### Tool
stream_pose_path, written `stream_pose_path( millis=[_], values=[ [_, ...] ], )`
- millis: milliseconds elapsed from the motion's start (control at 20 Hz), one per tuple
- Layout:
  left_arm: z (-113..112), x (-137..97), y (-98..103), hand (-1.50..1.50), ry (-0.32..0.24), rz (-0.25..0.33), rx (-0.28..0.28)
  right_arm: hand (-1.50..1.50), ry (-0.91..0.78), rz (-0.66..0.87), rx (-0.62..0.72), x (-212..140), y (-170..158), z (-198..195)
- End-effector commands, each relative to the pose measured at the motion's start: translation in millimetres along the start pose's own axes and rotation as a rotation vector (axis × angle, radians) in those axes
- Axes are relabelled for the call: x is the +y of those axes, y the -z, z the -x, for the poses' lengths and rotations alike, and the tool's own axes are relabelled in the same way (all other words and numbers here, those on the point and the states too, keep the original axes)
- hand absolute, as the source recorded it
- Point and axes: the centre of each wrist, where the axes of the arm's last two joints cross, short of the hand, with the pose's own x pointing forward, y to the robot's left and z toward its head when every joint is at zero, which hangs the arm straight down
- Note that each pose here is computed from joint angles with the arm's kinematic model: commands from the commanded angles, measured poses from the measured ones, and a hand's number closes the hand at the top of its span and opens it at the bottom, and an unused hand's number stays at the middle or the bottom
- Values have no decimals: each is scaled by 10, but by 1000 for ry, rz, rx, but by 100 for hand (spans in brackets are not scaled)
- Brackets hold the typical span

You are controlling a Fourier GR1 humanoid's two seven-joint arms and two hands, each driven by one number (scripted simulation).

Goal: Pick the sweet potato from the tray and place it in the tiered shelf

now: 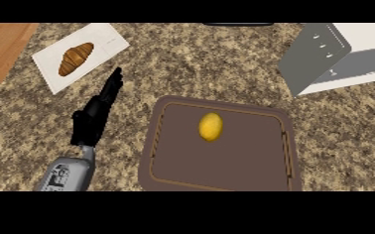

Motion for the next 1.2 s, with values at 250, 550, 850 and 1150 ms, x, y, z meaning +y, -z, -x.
stream_pose_path(
  millis=[250,550,850,1150],
  values=[
    [15,81,30,0,5,-5,-13,150,-134,62,-56,79,466,86],
    [39,-35,-73,0,7,-3,-10,150,-163,83,-74,447,611,207],
    [85,-57,16,0,6,1,-4,150,-213,107,-215,661,771,487],
    [86,-67,-3,0,0,11,-11,150,140,162,-108,831,961,614]
  ],
)
